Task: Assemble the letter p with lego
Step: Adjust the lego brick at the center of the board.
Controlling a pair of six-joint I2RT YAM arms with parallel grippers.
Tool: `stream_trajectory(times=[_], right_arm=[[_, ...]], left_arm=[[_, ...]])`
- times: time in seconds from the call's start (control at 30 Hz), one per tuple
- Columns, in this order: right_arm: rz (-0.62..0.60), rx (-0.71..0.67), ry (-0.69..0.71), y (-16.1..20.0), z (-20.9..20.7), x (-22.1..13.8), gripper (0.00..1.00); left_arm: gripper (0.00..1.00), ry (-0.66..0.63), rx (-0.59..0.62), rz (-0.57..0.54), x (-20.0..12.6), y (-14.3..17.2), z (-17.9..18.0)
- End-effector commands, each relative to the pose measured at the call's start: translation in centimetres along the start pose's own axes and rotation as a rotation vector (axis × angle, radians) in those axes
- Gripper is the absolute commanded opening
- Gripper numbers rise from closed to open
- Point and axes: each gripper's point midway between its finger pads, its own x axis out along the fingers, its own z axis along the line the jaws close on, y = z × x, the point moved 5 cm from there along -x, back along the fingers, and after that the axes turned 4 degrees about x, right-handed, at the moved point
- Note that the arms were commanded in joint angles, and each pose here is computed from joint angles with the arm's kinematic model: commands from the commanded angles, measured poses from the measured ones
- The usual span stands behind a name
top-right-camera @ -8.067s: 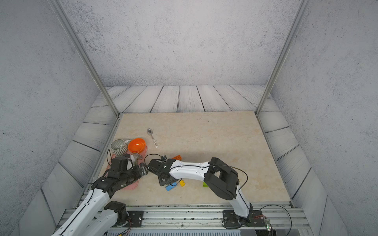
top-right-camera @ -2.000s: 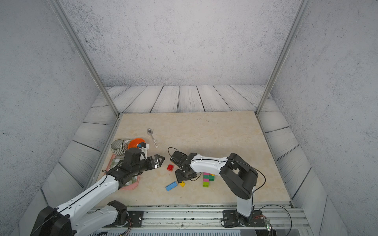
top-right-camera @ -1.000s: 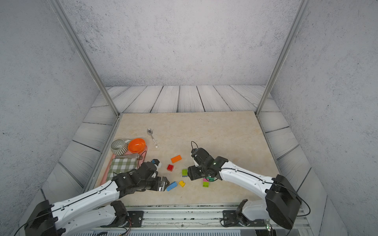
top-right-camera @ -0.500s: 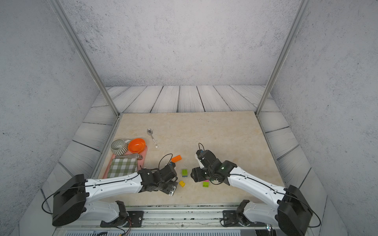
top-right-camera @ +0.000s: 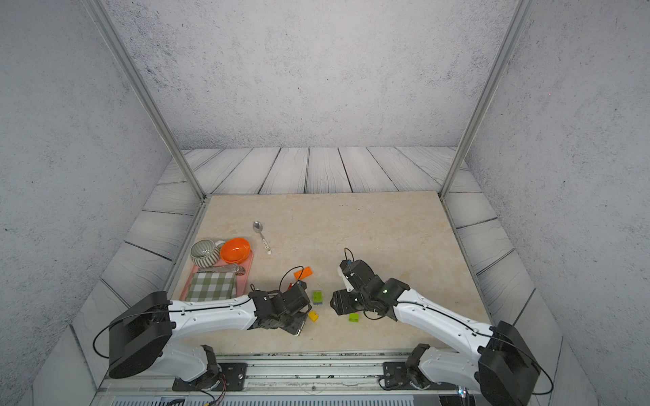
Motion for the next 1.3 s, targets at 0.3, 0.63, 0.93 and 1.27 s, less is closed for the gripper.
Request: stream_trajectory(times=[0.3,0.63,0.93,1.27], right_arm=[[-0.007,0.009,-0.022,0.2,0.1,-0.5,0.63],[-0.011,0.009,-0.037,0.3,0.3,-0.9,0.62],[-0.002,0.006,-0.048,0.3,0.4,-0.8,0.61],[0.013,0.003,-0.062,0.1,0.8,-0.6,0.61]], left_arm=[[0.38,0.083,-0.143,-0.037,-0.4,-0.6,0.6],[0.27,0.385,-0.413,-0.099,0.1,-1.6,1.7],[0.26,0.508,-0.586,-0.195,1.1,-2.2,2.2],[0.26,0.443,-0.716,-0.152,3.9,0.3,4.2]])
